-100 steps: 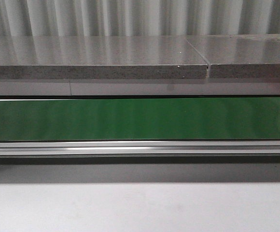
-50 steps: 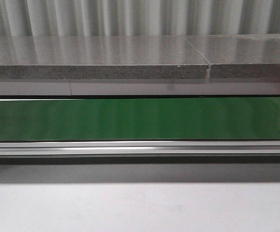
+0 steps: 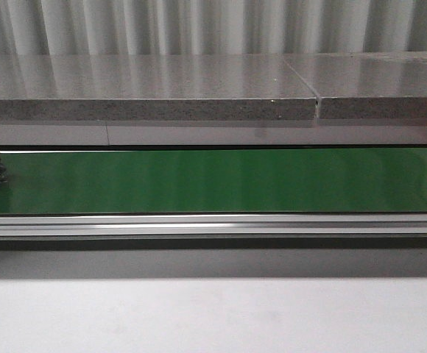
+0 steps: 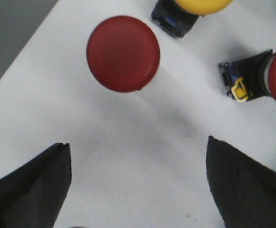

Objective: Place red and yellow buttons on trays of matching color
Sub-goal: 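Move the left gripper over a red button and grasp it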

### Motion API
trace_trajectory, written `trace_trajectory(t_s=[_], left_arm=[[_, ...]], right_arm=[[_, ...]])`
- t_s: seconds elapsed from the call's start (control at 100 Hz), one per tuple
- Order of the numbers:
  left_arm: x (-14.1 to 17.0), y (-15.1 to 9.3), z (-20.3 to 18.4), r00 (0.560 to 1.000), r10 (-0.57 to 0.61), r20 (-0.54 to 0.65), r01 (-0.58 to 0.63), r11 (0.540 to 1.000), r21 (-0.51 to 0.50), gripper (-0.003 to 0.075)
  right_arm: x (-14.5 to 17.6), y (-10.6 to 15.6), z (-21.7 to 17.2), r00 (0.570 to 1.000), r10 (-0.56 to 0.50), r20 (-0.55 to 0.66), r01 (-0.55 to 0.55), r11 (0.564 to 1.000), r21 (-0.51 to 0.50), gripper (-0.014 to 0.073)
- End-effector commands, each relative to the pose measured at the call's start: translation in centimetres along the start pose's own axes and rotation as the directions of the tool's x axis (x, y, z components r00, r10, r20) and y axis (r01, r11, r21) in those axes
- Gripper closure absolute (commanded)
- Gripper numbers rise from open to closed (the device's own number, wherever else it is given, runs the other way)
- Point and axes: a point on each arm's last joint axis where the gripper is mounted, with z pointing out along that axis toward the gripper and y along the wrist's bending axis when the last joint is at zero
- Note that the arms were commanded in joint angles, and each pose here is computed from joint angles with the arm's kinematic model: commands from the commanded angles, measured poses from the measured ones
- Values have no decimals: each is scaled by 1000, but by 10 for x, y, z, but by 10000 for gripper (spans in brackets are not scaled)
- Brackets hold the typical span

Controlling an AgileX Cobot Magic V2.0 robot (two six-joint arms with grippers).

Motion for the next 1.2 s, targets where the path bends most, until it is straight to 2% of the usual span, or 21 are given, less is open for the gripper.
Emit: trace_trajectory(t_s=[0.0, 0.33, 0.58, 0.81, 0.9, 1.08, 1.19], left_arm=[[-14, -1, -21, 989, -14, 148, 12, 1000, 12, 155], [-25, 0, -12, 973, -7, 230, 6, 1000, 5, 155], [-29, 1, 9, 977, -7, 215, 7, 1000, -1, 155], [-36, 2, 13, 961, -7, 277, 7, 1000, 1, 161], [-36, 2, 14, 961, -6, 276, 6, 1000, -1, 229], [-36, 2, 14, 960, -1, 279, 3, 1000, -4, 463], [-36, 2, 13, 960, 3, 281, -1, 1000, -5, 523]], right_arm=[[-13, -1, -4, 996, -13, 83, 12, 1000, 12, 662], [-13, -1, -4, 996, -13, 83, 12, 1000, 12, 662], [-13, -1, -4, 996, -13, 83, 12, 1000, 12, 662], [-13, -1, -4, 996, -13, 84, 12, 1000, 12, 662], [-13, -1, -4, 996, -13, 84, 12, 1000, 12, 662], [-13, -1, -4, 996, -13, 84, 12, 1000, 12, 662], [-13, -1, -4, 996, -13, 84, 12, 1000, 12, 662]])
